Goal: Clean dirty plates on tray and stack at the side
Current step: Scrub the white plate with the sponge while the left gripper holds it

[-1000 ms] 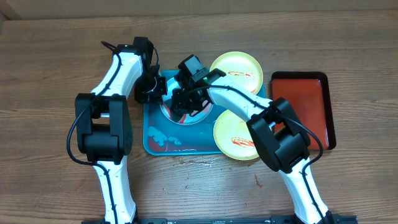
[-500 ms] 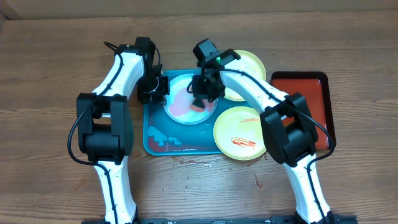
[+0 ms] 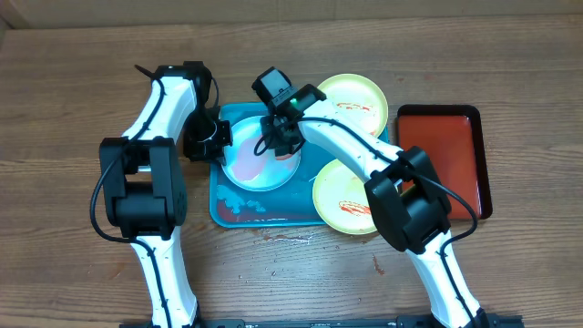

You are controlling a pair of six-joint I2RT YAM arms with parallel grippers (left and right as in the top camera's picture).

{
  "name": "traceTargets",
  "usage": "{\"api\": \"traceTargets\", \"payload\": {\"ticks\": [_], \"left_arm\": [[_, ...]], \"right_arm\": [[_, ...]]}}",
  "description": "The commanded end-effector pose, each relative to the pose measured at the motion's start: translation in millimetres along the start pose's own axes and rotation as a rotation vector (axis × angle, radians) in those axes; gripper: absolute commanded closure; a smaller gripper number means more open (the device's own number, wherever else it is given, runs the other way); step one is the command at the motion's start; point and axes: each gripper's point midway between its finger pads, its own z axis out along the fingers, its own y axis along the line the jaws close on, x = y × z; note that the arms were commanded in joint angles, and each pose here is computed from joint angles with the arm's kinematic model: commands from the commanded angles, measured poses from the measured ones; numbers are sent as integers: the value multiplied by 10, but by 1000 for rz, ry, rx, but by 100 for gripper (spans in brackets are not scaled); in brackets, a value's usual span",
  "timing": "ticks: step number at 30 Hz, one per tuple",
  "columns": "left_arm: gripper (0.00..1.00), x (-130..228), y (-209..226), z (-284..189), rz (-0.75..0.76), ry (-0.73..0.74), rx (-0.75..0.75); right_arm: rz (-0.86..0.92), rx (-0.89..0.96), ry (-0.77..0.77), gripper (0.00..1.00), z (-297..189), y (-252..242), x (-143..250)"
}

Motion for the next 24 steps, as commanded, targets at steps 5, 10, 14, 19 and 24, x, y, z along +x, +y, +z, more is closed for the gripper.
{"api": "traceTargets", "payload": {"ticks": [5, 10, 14, 19, 24], "left_arm": [[96, 6, -25, -96, 23, -25, 8], [96, -80, -57, -100, -19, -59, 24], [96, -178, -105, -110, -33, -96, 52], [96, -237, -109, -117, -36, -121, 53], [96, -267, -76, -119, -39, -135, 33]], "right_arm": [[-12, -224, 74, 96, 117, 406, 97], [-3, -395, 207, 96, 138, 659, 355], [-17, -478, 316, 96, 38, 756, 587], [-4, -321, 395, 96, 69, 469, 809], [24, -52, 391, 96, 133, -1, 862]]}}
